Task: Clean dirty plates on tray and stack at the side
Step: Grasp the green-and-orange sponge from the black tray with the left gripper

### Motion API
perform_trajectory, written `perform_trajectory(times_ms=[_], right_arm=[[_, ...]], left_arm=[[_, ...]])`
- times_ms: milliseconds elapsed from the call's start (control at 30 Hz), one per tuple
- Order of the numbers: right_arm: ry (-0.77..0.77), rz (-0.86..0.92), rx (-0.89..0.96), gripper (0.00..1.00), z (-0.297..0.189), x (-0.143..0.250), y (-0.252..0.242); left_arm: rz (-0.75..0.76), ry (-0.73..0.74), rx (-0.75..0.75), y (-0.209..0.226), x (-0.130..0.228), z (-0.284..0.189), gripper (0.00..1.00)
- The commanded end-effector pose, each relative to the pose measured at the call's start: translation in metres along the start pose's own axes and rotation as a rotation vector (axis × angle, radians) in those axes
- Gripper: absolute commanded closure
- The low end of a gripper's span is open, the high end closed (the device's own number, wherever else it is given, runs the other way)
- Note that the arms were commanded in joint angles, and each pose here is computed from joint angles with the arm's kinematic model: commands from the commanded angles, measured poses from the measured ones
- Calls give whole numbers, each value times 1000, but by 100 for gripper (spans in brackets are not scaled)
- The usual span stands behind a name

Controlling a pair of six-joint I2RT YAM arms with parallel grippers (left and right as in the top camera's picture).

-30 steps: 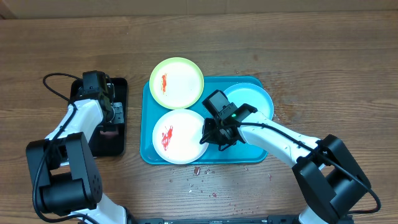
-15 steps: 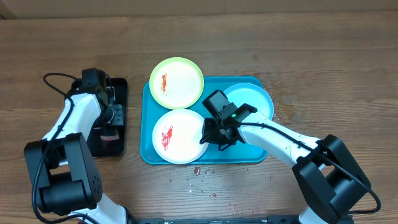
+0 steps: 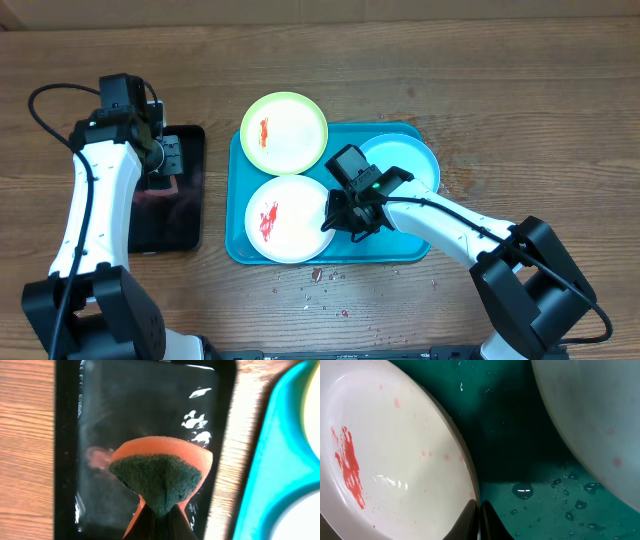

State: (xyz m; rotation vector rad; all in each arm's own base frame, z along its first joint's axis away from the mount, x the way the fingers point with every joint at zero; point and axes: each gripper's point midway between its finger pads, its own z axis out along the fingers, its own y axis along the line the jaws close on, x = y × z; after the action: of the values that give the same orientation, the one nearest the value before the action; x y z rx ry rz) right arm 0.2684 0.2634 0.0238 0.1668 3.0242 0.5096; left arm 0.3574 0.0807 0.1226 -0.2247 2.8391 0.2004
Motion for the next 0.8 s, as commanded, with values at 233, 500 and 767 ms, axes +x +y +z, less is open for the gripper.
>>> perform_trajectory(times_ms=[233, 500, 767], right_arm=[[-7, 0, 6, 95, 2, -1, -2], [-7, 1, 6, 95, 2, -1, -2], [-8, 1, 6, 95, 2, -1, -2]], left_arm=[[-35, 6, -107, 10, -3, 75, 96], [-64, 101, -112, 4, 16, 126, 96], [-58, 237, -106, -3, 49, 160, 96]])
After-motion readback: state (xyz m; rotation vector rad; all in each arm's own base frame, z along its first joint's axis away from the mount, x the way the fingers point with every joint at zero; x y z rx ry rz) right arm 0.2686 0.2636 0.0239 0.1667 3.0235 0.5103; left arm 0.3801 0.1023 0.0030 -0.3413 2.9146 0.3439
